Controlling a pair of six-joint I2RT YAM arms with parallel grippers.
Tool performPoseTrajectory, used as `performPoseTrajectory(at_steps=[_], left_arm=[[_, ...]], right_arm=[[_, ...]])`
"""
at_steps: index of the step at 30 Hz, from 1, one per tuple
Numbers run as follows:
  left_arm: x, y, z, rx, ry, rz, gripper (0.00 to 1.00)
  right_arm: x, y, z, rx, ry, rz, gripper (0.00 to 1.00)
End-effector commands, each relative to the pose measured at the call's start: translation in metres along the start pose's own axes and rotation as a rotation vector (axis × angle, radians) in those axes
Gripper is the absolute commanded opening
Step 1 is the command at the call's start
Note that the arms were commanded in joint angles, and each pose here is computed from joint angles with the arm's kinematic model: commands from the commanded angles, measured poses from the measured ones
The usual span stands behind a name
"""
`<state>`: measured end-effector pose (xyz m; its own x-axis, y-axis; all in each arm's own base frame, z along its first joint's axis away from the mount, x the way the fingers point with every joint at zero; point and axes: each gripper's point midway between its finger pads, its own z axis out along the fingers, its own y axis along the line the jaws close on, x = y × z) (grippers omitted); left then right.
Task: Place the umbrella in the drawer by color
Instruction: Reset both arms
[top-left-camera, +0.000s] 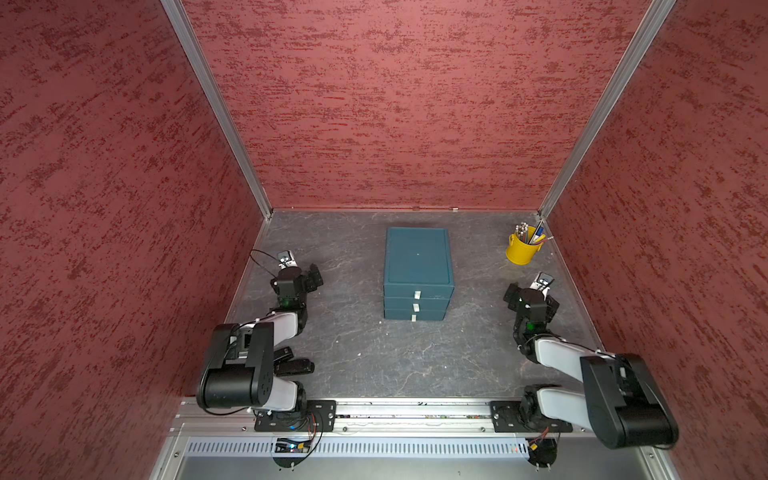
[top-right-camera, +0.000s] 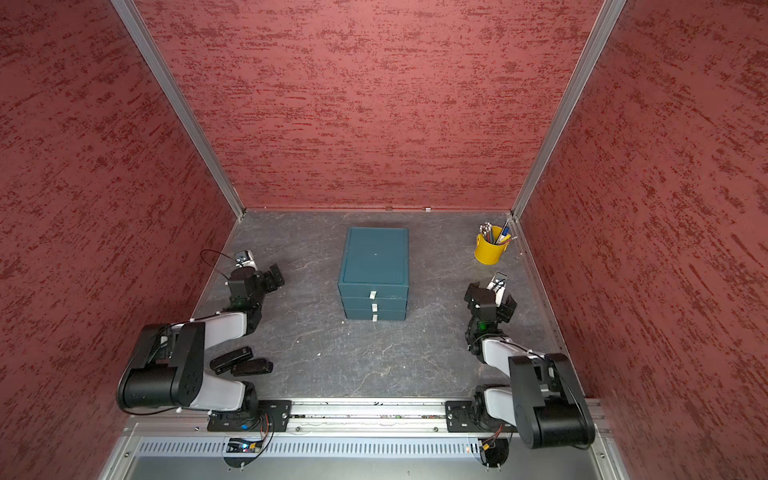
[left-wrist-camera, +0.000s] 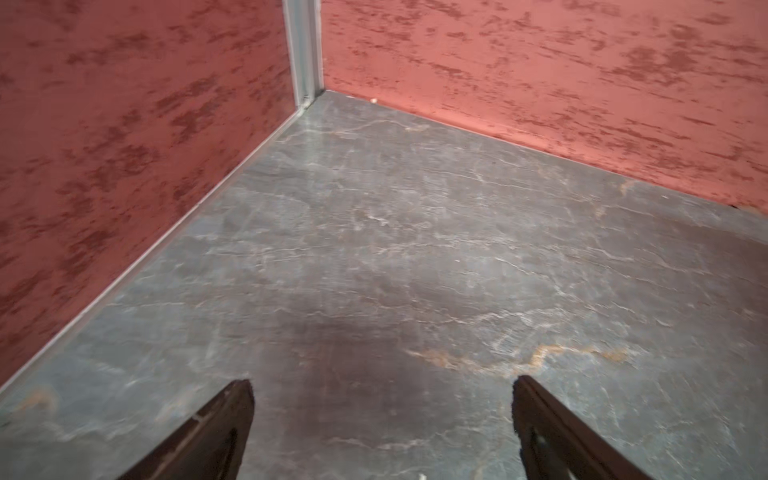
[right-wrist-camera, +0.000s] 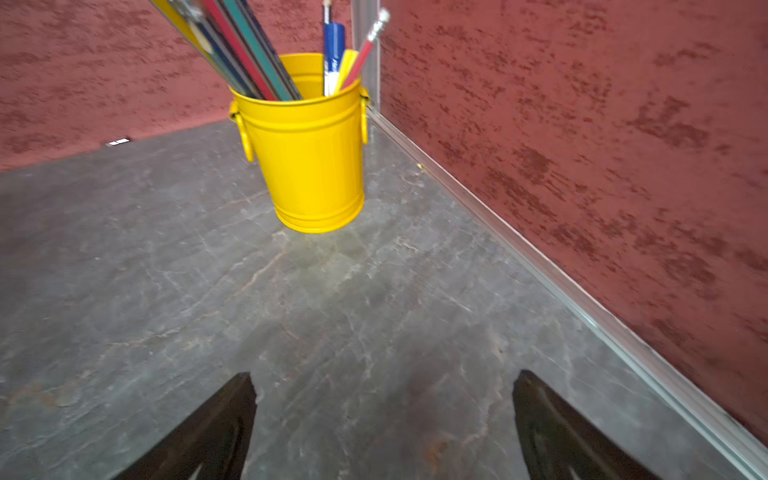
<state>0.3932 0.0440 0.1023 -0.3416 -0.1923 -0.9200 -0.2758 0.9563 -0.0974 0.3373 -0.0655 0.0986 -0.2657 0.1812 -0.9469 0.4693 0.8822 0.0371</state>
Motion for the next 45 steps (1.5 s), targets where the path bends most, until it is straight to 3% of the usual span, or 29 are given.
performPoseTrajectory(at_steps=[1, 3, 4, 5, 45], left_arm=[[-0.016, -0.024, -0.006, 0.103, -0.116, 0.068, 1.00], [-0.015, -0.024, -0.008, 0.111, -0.185, 0.080, 1.00], [-0.010, -0.025, -0.007, 0.110, -0.135, 0.076, 1.00], [-0.011, -0.023, -0.006, 0.112, -0.158, 0.075, 1.00], [-0.012, -0.028, -0.007, 0.126, -0.155, 0.092, 1.00]], right_arm=[[-0.047, 0.044, 0.002, -0.226, -0.197, -0.003, 0.98], [-0.039, 0.067, 0.016, -0.315, -0.121, -0.066, 0.98], [-0.028, 0.075, 0.021, -0.352, -0.076, -0.090, 0.99], [-0.029, 0.078, 0.025, -0.357, -0.114, -0.100, 0.98], [-0.028, 0.074, 0.024, -0.338, -0.096, -0.092, 0.98]])
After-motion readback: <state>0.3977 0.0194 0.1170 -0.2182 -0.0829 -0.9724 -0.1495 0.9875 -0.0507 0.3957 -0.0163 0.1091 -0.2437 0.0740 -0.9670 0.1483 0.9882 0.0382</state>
